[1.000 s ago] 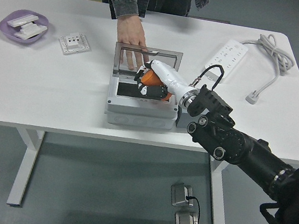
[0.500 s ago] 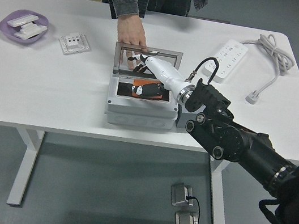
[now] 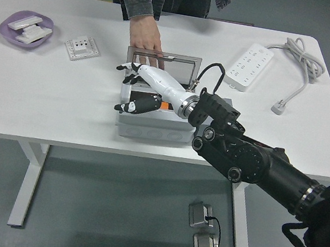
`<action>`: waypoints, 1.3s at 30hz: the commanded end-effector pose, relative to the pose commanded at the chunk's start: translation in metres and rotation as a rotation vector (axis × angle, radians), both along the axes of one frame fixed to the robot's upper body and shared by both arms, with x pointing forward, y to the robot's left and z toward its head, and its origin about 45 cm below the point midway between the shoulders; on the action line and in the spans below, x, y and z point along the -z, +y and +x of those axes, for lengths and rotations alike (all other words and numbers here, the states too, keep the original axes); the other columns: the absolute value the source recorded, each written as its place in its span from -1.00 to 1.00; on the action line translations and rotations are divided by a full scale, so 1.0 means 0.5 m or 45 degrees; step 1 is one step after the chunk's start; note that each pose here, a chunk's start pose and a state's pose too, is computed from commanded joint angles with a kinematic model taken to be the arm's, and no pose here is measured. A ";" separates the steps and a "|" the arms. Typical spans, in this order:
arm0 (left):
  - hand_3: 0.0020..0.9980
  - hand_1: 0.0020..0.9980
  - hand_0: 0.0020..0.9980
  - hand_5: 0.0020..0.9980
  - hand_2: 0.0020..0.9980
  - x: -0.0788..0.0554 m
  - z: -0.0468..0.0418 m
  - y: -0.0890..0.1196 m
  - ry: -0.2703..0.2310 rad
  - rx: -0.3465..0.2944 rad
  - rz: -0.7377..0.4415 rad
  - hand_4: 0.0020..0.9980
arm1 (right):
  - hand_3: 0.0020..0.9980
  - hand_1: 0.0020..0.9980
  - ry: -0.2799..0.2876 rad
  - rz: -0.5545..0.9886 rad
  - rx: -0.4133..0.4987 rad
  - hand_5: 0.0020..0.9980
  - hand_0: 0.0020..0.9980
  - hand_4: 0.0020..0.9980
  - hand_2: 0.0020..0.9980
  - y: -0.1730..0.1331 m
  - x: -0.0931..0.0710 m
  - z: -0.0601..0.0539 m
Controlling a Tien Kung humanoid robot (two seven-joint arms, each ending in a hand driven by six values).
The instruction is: Pick up the cylinder from the cube,place it in the box,flap close box
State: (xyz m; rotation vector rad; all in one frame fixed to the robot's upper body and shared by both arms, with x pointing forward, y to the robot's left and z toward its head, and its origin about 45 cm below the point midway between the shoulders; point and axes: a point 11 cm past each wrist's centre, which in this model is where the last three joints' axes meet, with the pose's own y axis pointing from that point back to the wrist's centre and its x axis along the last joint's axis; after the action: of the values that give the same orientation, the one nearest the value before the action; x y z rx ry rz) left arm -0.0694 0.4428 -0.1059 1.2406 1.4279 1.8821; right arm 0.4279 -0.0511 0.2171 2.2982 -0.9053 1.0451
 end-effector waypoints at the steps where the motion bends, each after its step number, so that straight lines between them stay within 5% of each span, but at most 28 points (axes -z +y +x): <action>1: 0.41 0.40 0.34 -0.69 0.36 0.000 -0.001 -0.001 0.000 -0.001 -0.001 0.27 | 0.71 0.29 -0.004 0.020 -0.016 -0.30 0.45 0.92 0.37 0.011 -0.015 -0.003; 5: 0.41 0.40 0.34 -0.69 0.36 0.000 0.000 0.000 -0.002 0.000 0.001 0.27 | 0.67 0.27 -0.048 0.087 -0.034 -0.27 0.43 0.92 0.35 0.027 -0.076 0.007; 10: 0.41 0.39 0.34 -0.69 0.36 -0.001 0.003 0.004 -0.004 0.003 0.005 0.27 | 0.66 0.23 -0.113 0.103 0.052 -0.26 0.40 0.93 0.33 -0.019 -0.131 0.061; 17: 0.41 0.39 0.34 -0.69 0.35 -0.004 0.015 0.013 -0.011 0.015 0.014 0.26 | 0.64 0.23 -0.140 0.085 0.195 -0.26 0.38 0.91 0.33 -0.100 -0.159 0.126; 23: 0.40 0.40 0.34 -0.68 0.35 -0.006 0.022 0.019 -0.014 0.022 0.019 0.26 | 0.63 0.24 -0.121 0.069 0.290 -0.26 0.38 0.90 0.33 -0.152 -0.140 0.152; 31: 0.40 0.39 0.34 -0.68 0.34 -0.008 0.028 0.025 -0.024 0.026 0.026 0.26 | 0.61 0.23 -0.032 0.004 0.352 -0.25 0.39 0.90 0.33 -0.187 -0.045 0.144; 39: 0.40 0.39 0.34 -0.68 0.34 -0.006 0.026 0.021 -0.023 0.022 0.021 0.26 | 0.58 0.21 -0.048 -0.027 0.306 -0.22 0.40 0.89 0.30 -0.180 -0.039 0.131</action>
State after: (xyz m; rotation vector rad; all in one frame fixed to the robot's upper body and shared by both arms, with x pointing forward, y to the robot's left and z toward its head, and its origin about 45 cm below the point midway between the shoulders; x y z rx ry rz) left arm -0.0565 0.4535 -0.1027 1.2368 1.3908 1.8928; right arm 0.4935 -0.1411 0.2364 2.0952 -1.1476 0.9911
